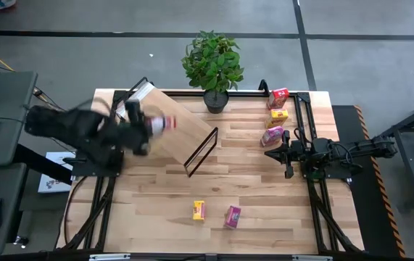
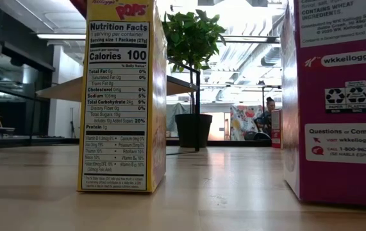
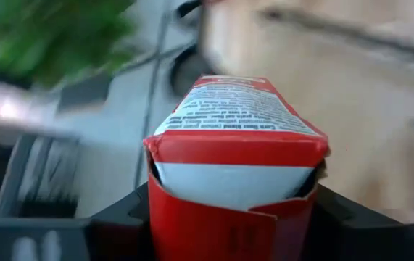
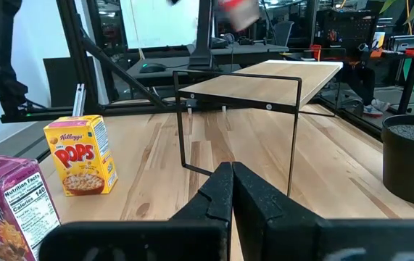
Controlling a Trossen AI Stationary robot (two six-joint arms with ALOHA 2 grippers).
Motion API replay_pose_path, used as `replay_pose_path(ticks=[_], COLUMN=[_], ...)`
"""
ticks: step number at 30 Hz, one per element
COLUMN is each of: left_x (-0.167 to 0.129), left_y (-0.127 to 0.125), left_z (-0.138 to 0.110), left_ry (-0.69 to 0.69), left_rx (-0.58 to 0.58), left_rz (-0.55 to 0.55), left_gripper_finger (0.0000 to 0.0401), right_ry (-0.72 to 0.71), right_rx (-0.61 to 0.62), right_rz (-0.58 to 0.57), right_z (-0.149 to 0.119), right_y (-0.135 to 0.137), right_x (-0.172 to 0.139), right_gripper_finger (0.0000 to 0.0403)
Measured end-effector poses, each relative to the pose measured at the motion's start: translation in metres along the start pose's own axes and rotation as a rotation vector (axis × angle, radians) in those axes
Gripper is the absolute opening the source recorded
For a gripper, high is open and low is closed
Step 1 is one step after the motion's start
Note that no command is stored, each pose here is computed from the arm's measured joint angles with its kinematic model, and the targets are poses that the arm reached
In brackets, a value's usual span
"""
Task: Stack cereal on shelf
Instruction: Put the bottom red cereal box on the shelf
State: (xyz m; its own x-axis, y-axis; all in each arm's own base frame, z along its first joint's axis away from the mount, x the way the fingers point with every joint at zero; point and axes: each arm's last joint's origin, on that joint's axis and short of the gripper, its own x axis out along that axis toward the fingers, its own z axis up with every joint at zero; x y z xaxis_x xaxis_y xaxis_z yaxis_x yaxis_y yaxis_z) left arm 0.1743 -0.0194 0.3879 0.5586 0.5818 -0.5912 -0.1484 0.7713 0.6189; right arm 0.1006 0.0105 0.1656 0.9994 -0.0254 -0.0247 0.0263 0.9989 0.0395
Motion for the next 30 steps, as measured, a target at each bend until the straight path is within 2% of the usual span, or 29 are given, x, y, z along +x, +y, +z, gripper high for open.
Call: replay_pose_path(ticks=[3, 6, 10, 13, 16, 18, 23, 30], left_x=[0.016, 0.036, 0.063, 0.083, 0.1, 0.111, 0.134, 0.151], left_y=[0.03, 0.055, 0.085, 0.1, 0.111, 0.116, 0.119, 0.123], left_z=[-0.002, -0.003, -0.008, -0.016, -0.024, -0.028, -0.034, -0.041], left_ry=[0.089, 0.191, 0.326, 0.456, 0.58, 0.615, 0.613, 0.638], left_rx=[-0.046, -0.039, -0.021, 0.039, 0.108, 0.145, 0.214, 0.406], left_rz=[0.039, 0.041, -0.006, -0.067, -0.126, -0.17, -0.31, -0.388], left_gripper_finger=[0.0188, 0.0188, 0.0188, 0.0188, 0.0188, 0.0188, 0.0188, 0.0188], right_ry=[0.0, 0.001, 0.0, 0.0, 0.0, 0.0, 0.0, 0.0], right_rx=[0.0, 0.0, 0.0, 0.0, 0.0, 0.0, 0.0, 0.0], right_rz=[0.0, 0.0, 0.0, 0.0, 0.0, -0.001, 0.0, -0.001], right_z=[0.0, 0.0, 0.0, 0.0, 0.0, 0.0, 0.0, 0.0], right_y=[0.0, 0.0, 0.0, 0.0, 0.0, 0.0, 0.0, 0.0], right_x=[0.0, 0.0, 0.0, 0.0, 0.0, 0.0, 0.0, 0.0], right_gripper_finger=[0.0, 0.0, 0.0, 0.0, 0.0, 0.0, 0.0, 0.0])
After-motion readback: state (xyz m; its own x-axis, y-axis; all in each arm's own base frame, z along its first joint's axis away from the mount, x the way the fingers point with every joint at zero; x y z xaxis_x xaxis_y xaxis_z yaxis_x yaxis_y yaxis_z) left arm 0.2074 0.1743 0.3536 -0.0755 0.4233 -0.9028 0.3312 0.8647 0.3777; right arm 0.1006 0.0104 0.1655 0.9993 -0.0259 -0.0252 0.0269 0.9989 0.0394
